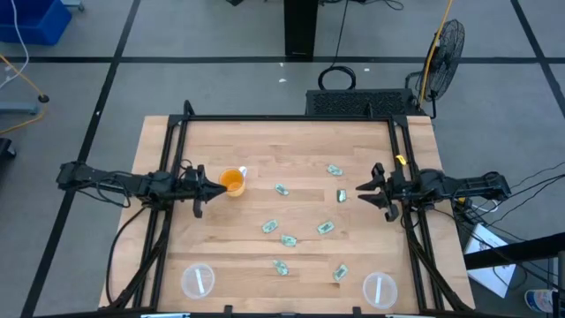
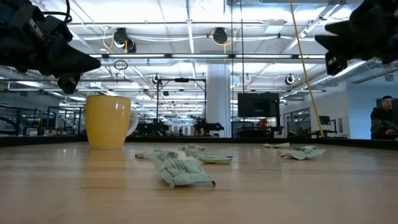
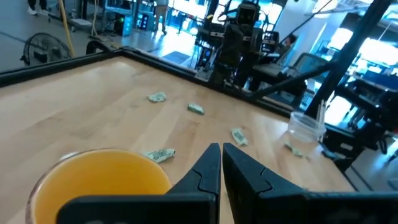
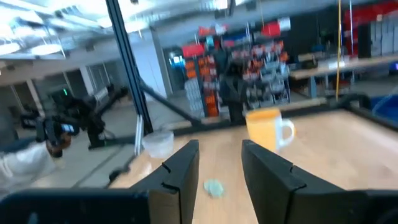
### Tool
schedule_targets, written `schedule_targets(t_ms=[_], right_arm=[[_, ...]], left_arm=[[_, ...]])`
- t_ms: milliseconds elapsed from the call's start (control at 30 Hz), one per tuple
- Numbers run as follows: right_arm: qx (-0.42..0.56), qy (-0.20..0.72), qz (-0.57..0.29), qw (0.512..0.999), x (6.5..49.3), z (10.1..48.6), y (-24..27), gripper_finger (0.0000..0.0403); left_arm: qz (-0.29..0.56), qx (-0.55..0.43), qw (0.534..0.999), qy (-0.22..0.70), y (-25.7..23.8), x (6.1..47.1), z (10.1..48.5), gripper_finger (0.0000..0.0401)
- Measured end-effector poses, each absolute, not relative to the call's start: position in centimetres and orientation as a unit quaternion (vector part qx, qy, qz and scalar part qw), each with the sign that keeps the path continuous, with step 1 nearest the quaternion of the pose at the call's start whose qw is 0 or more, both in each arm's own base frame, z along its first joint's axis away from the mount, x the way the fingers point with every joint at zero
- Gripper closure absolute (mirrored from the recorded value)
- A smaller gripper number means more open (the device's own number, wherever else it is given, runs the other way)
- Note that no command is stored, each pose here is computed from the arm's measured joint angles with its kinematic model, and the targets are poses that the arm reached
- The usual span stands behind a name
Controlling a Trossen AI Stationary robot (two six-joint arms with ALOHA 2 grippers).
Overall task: Pick and place items into bin
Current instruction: Put the stevia packet into the right transparent bin
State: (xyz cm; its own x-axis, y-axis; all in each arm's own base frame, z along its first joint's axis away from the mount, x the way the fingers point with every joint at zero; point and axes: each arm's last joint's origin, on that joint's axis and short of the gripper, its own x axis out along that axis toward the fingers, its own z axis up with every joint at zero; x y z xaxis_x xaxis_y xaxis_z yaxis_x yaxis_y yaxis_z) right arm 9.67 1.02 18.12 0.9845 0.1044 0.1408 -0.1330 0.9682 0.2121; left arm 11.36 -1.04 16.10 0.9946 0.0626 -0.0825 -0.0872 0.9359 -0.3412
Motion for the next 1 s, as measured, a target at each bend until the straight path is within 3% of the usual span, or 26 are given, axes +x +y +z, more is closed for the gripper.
schedule_targets(t_ms=[333, 500, 633, 833, 1000], right_arm=[[0.094, -0.195, 0.042, 0.975, 9.0, 20.5, 0.8, 0.0289], [0.017, -0.156, 0.039, 0.987, 9.6, 20.4, 0.9, 0.0289], [-0.034, -0.161, 0.004, 0.986, 9.9, 24.9, 0.8, 0.0289], [-0.062, 0.027, -0.056, 0.996, 14.1, 29.2, 0.9, 0.0289], [-0.080, 0.301, -0.161, 0.937, 18.2, 26.6, 0.6, 0.0289]], left_arm=[[0.072, -0.150, 0.986, -0.020, -0.8, 11.4, 17.1, 0.0382], [0.079, -0.186, 0.976, -0.077, -0.7, 11.3, 18.1, 0.0382], [0.075, -0.208, 0.970, -0.104, -0.7, 11.2, 18.6, 0.0382], [0.072, -0.201, 0.969, -0.126, -0.6, 11.1, 19.3, 0.0382], [0.064, -0.182, 0.971, -0.140, -0.6, 11.1, 20.8, 0.0382]])
